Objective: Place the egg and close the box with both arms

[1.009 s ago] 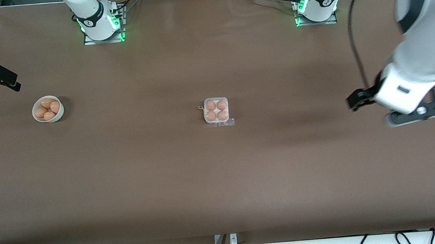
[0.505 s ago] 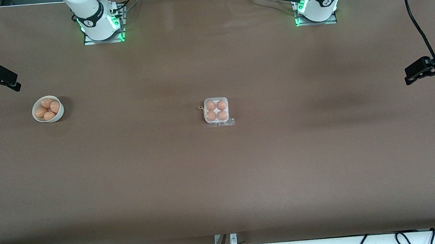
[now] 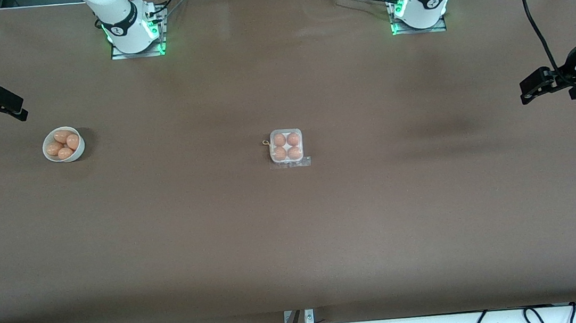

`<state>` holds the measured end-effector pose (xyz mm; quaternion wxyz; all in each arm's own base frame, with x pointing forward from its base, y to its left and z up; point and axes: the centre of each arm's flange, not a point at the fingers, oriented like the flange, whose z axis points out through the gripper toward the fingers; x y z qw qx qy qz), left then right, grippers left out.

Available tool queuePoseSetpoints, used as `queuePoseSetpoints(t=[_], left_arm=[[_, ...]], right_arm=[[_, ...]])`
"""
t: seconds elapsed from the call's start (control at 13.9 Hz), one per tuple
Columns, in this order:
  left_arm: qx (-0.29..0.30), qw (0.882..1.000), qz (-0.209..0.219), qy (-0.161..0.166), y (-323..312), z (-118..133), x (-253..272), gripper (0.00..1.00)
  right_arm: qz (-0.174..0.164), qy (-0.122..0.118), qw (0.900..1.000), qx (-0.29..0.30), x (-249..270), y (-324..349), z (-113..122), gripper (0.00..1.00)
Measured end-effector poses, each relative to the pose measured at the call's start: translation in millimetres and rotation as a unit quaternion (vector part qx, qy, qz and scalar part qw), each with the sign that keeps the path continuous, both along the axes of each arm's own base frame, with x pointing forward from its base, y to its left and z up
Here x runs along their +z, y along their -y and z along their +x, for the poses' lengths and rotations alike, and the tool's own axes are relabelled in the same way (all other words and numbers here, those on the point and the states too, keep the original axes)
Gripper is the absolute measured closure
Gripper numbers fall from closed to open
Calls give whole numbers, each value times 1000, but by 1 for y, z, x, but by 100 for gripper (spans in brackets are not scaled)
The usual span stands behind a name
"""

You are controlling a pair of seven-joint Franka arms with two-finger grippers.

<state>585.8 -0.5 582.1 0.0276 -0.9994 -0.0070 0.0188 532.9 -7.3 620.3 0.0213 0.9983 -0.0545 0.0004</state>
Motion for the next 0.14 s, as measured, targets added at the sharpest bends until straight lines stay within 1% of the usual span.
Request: queuePoseSetpoints(t=[0.14], left_arm=[[0,1000,0,-1,0,0,-1,0]], right_arm=[[0,0,1000,0,0,0,0,0]])
